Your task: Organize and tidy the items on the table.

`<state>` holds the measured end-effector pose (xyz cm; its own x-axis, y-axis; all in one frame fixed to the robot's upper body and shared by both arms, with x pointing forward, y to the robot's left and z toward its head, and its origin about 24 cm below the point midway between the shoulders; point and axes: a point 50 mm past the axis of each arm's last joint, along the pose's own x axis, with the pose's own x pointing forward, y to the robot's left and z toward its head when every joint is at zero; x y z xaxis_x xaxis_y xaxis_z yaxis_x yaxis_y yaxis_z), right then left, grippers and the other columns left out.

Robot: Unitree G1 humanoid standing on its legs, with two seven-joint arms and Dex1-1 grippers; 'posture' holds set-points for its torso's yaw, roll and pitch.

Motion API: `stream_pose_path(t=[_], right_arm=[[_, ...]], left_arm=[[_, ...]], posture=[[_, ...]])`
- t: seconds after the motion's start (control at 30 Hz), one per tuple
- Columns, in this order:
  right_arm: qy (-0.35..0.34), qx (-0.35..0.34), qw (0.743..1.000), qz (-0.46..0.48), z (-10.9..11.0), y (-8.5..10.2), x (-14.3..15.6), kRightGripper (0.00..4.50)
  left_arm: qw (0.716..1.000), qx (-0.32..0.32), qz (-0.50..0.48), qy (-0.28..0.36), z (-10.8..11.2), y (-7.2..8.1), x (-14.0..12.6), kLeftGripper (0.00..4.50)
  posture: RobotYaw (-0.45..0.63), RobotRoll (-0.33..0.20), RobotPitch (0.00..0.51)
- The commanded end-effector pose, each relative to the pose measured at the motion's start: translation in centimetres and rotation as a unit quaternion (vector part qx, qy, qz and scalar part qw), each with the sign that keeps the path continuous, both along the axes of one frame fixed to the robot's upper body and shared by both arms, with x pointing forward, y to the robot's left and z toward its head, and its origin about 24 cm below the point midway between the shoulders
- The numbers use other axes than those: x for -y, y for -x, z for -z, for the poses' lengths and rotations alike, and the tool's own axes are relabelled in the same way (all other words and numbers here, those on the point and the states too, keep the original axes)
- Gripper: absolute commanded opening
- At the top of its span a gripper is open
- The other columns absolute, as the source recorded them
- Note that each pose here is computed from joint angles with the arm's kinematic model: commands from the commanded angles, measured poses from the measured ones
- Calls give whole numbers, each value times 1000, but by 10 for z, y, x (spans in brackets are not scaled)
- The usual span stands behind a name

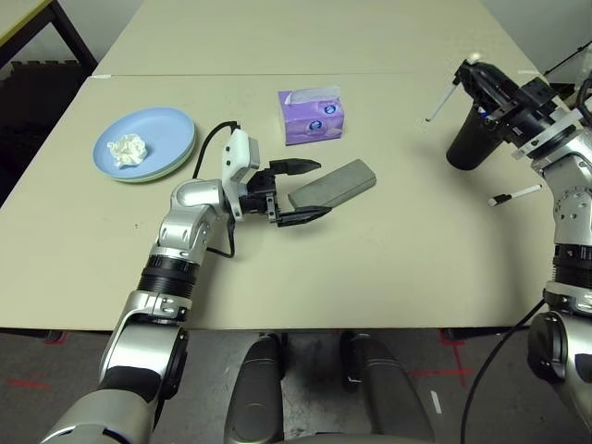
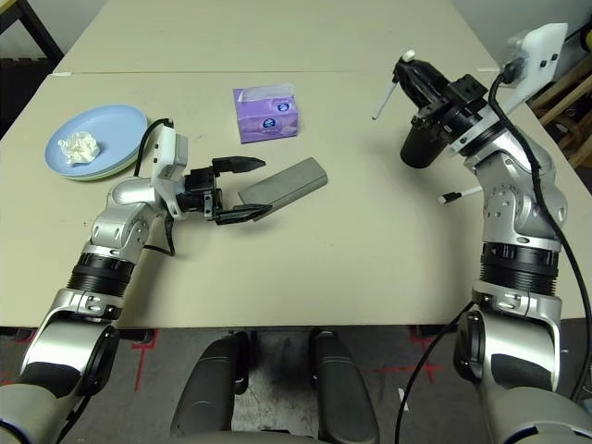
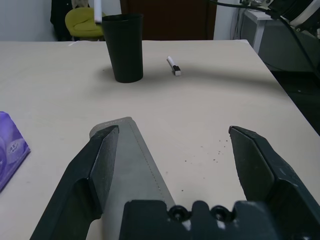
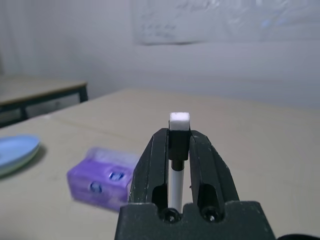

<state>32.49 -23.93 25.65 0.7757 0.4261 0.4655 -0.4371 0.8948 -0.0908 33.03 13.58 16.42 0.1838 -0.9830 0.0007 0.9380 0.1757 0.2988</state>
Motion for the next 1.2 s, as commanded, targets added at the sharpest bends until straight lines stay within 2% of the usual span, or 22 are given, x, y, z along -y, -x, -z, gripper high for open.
stream_pose_path(t=[0.03,0.2,0.33,0.47,0.7,0.97,1.13,1.2], right_arm=[[-37,42,997,46,-14,7,11,429],[-96,75,982,145,-23,6,30,429],[-100,50,973,200,-10,2,36,429],[-84,6,973,215,5,-1,30,429],[-75,-58,971,221,15,-8,25,429],[-58,-101,966,232,6,-11,26,429],[-40,-116,969,214,8,-12,22,429],[-33,-119,970,210,9,-12,21,1182]], left_arm=[[1000,3,4,-13,0,-1,0,4500],[1000,2,3,-13,1,-2,-1,4500],[1000,3,3,-12,1,-2,0,4500],[1000,3,4,-12,0,-3,0,4500],[1000,3,3,-15,0,-3,-1,4500],[1000,2,1,-16,0,-2,-2,4500],[1000,2,1,-16,0,-2,-2,4500],[1000,2,1,-15,0,-2,-2,4500]], posture=[[77,0,208],[72,0,207],[69,0,207],[69,0,208],[75,0,210],[75,0,210],[76,0,210],[77,0,211]])
